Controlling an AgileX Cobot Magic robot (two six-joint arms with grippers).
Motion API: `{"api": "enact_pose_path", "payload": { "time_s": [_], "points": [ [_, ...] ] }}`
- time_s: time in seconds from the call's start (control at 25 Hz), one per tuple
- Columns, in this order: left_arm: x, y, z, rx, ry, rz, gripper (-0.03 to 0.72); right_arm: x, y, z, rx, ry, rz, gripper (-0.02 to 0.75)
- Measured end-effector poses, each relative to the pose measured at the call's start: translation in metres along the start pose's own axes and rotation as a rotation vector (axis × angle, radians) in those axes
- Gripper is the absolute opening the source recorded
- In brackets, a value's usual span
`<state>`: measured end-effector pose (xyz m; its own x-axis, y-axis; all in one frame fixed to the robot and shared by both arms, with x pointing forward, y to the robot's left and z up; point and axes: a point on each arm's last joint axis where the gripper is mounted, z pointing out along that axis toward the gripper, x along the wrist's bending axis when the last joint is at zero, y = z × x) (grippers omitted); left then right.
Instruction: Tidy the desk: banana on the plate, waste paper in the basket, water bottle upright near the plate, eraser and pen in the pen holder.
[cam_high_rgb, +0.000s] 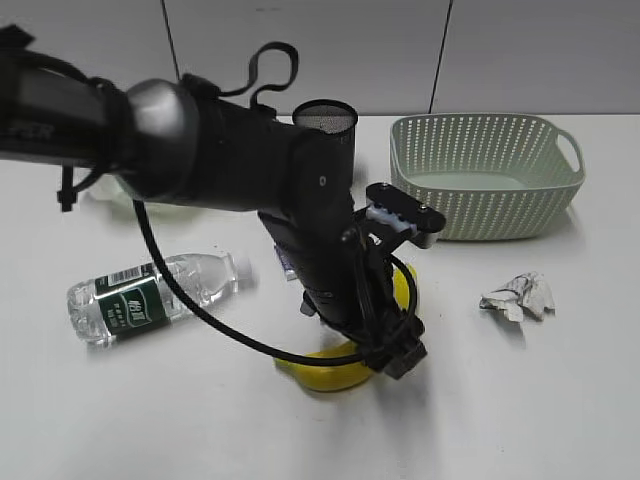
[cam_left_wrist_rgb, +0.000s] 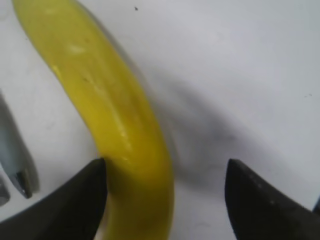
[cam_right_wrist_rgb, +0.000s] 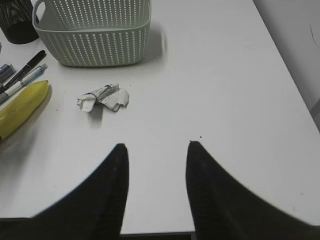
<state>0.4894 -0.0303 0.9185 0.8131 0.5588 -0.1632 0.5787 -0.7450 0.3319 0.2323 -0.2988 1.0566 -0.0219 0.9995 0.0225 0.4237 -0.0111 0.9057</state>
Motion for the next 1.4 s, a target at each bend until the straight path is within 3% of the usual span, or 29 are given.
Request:
{"api": "enact_pose_path", "payload": {
  "time_s": [0.12, 0.2, 0.28, 0.32, 0.56, 0.76, 0.88, 0.96, 1.04, 1.2, 1.4],
  "points": [
    [0.006, 0.003, 0.012, 0.019, 0.037, -0.010, 0.523, 0.000, 0.000, 0.000, 0.000, 0.000, 0.000, 0.315],
    [0.008, 0.004, 0.018, 0.030, 0.044, -0.012, 0.458, 0.000, 0.000, 0.000, 0.000, 0.000, 0.000, 0.315],
    [0.008, 0.003, 0.021, 0.035, 0.045, -0.017, 0.337, 0.000, 0.000, 0.000, 0.000, 0.000, 0.000, 0.315],
    [0.008, 0.004, 0.021, 0.034, 0.045, -0.018, 0.322, 0.000, 0.000, 0.000, 0.000, 0.000, 0.000, 0.315],
    [0.001, 0.007, 0.007, 0.015, -0.002, -0.072, 0.324, 0.000, 0.000, 0.000, 0.000, 0.000, 0.000, 0.315],
    [-0.011, 0.015, -0.061, -0.075, -0.031, -0.062, 0.324, 0.000, 0.000, 0.000, 0.000, 0.000, 0.000, 0.315],
    [-0.003, 0.013, -0.111, -0.137, -0.023, -0.077, 0.324, 0.000, 0.000, 0.000, 0.000, 0.000, 0.000, 0.315],
    [0.014, 0.010, -0.146, -0.208, 0.023, -0.104, 0.324, 0.000, 0.000, 0.000, 0.000, 0.000, 0.000, 0.315],
    [0.044, 0.005, -0.175, -0.288, 0.094, -0.158, 0.324, 0.000, 0.000, 0.000, 0.000, 0.000, 0.000, 0.315],
    [0.119, -0.012, -0.211, -0.424, 0.244, -0.329, 0.324, 0.000, 0.000, 0.000, 0.000, 0.000, 0.000, 0.315],
    [0.212, -0.046, -0.204, -0.447, 0.375, -0.545, 0.324, 0.000, 0.000, 0.000, 0.000, 0.000, 0.000, 0.315]
  ]
}}
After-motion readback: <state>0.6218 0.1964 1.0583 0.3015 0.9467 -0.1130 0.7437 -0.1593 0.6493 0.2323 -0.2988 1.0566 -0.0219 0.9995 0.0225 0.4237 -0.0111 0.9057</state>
